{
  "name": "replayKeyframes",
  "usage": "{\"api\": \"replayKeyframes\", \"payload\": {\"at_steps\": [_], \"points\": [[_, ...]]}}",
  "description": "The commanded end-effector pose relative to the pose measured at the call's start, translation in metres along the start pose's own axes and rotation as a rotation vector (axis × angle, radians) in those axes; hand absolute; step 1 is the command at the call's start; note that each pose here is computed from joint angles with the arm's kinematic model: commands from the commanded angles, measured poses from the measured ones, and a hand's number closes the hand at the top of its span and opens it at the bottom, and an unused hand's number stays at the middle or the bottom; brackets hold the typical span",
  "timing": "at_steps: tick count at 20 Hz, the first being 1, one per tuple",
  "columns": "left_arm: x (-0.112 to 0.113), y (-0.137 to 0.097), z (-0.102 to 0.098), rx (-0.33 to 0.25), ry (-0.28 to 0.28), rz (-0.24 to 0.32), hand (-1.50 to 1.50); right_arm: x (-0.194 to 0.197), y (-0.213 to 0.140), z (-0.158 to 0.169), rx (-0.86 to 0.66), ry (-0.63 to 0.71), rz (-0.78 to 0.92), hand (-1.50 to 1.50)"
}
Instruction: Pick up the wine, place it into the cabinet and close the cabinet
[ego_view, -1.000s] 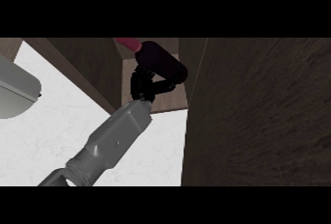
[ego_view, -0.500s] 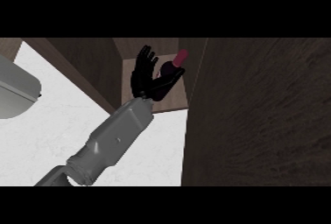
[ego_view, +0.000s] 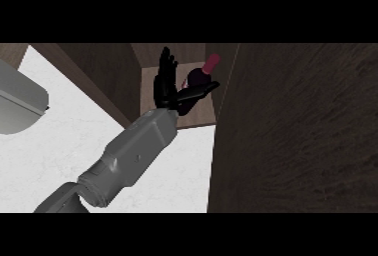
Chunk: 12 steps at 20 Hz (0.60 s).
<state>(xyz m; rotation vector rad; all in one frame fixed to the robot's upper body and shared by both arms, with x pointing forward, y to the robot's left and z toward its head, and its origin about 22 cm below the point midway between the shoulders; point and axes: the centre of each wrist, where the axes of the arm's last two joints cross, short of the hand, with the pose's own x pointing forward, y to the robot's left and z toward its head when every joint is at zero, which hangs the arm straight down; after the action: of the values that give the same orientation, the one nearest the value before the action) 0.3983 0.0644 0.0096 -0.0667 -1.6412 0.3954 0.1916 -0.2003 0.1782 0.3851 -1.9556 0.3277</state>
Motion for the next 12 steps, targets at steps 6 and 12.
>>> {"api": "replayKeyframes", "payload": {"at_steps": [6, 12], "points": [[0.003, -0.014, 0.008, -0.054, -0.07, -0.02, -1.5, 0.002, -0.004, 0.006, 0.001, 0.008, 0.002, -1.5], [0.002, -0.019, 0.015, -0.064, -0.104, 0.026, -1.5, -0.002, 0.005, 0.007, -0.006, 0.03, 0.003, -1.5]]}}
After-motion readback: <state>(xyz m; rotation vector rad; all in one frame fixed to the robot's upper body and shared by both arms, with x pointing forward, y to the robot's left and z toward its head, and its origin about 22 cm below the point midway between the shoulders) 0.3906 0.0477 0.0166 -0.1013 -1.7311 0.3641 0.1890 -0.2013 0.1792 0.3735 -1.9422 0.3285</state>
